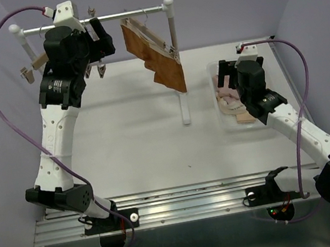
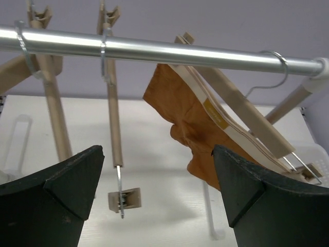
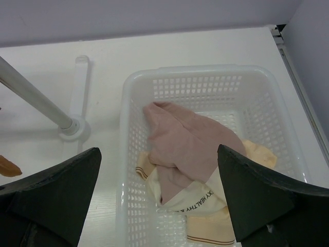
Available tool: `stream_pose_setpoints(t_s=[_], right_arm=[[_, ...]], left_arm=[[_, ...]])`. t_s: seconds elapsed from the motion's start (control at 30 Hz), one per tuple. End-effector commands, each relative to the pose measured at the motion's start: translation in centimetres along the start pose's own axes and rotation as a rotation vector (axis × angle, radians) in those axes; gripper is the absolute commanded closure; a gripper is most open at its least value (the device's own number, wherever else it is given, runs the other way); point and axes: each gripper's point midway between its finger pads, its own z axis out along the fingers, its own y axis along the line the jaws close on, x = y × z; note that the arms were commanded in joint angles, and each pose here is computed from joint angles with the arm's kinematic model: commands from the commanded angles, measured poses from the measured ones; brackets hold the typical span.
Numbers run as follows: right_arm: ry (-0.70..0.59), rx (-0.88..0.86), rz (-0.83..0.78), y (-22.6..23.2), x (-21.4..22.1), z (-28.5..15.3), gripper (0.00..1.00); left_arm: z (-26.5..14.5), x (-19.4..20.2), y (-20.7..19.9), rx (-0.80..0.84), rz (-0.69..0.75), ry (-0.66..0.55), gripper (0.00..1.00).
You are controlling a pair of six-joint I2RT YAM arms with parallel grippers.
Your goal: Remove the underwear clipped to the hanger
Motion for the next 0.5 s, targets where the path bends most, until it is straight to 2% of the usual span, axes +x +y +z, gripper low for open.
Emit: stream_pose_setpoints(t_s=[0.0,0.17,0.47], right_arm=[[-0.060,0.011,0.041,-0.4,-1.8,-0.7,0.00],[-0.064,0.035,0.047,-0.9,-1.6,-1.0,0.00],[-0.079,0.043,0.055,-1.4,-1.7,-1.4,0.00]], left_arm=[[-1.3,-1.3,-4.2,0.116,-0.045,-0.053,0.01],[-0.5,-0.2,-7.6,0.148,-0.064,-0.030,0.01],[4.3,2.6,-11.5,0.162,-0.114,0.055,0.01]])
